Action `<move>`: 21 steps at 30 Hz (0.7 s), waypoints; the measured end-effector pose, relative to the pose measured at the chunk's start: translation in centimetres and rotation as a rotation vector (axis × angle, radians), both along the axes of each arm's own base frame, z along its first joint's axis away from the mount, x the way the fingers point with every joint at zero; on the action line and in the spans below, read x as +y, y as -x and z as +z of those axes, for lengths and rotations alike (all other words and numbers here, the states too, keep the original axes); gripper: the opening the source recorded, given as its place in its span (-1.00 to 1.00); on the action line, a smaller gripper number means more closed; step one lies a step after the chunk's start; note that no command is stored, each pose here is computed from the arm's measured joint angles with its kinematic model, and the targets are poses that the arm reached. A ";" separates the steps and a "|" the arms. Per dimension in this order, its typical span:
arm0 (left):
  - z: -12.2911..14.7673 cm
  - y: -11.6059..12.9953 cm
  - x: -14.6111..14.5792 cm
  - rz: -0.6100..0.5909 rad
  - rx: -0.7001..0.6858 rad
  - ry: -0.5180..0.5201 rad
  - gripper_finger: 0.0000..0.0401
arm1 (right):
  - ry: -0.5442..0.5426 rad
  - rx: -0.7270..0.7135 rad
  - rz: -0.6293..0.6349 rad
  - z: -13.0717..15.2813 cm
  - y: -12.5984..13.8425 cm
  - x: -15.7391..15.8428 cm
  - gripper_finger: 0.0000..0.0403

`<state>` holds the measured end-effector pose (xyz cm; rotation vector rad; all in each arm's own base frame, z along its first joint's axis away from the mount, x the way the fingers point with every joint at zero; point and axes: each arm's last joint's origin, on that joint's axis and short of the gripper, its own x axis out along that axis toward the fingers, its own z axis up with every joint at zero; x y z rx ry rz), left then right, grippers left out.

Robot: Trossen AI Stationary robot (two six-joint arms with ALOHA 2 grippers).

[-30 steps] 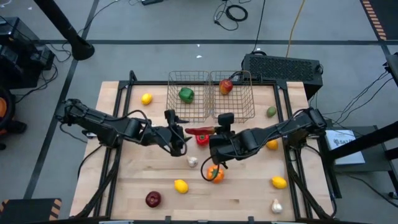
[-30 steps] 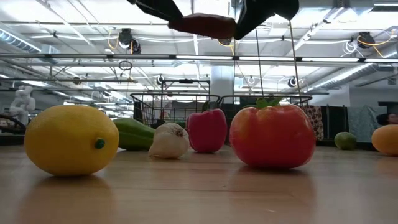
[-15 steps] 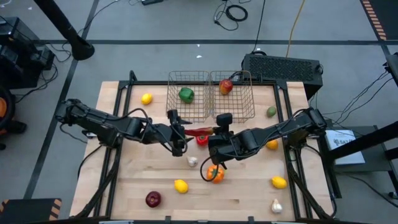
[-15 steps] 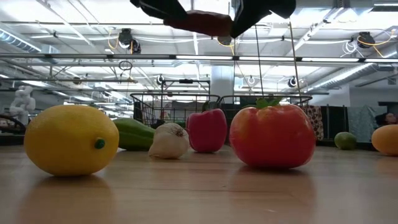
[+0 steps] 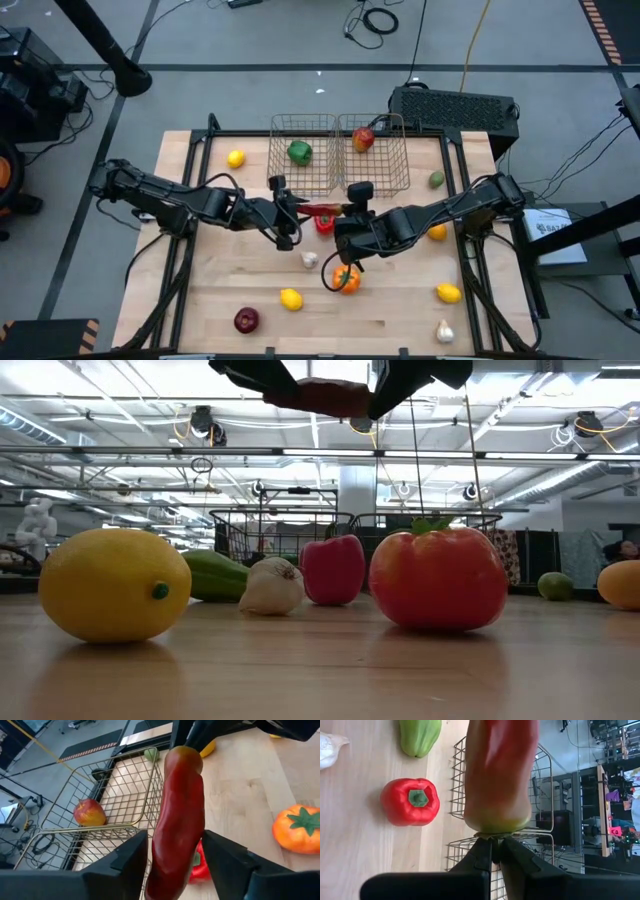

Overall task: Sort produce into baskets
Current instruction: Put the green bell pepper into the left mesh basket

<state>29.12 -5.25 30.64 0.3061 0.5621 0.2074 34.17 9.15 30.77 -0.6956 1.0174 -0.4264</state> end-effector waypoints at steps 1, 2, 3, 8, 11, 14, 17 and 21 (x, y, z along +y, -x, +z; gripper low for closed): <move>0.0 0.0 0.0 -0.012 0.004 0.006 -0.07 | 0.000 0.000 0.000 0.0 0.0 0.0 -0.91; 0.0 0.0 -0.1 -0.029 0.007 0.015 -0.09 | 0.000 0.000 0.000 0.0 0.0 0.0 -0.91; 0.0 0.0 -0.1 -0.048 0.010 0.022 -0.10 | 0.000 0.000 0.000 0.0 0.0 0.0 -0.91; 0.0 0.0 -0.3 -0.091 0.015 0.029 -0.16 | 0.000 0.000 0.001 0.0 0.0 0.0 -0.91; 0.0 0.0 -0.3 -0.091 0.015 0.029 -0.18 | 0.000 0.000 0.000 0.0 0.0 0.0 -0.91; 0.0 0.0 -0.3 -0.090 0.014 0.029 -0.21 | 0.000 0.000 0.000 0.0 0.0 0.0 -0.91; 0.0 0.0 -0.2 -0.077 0.013 0.019 -0.25 | 0.000 0.000 0.000 0.0 0.0 0.0 -0.91; 0.0 0.0 -0.2 -0.075 0.013 0.018 -0.30 | 0.002 -0.001 -0.001 0.0 0.0 0.0 -0.91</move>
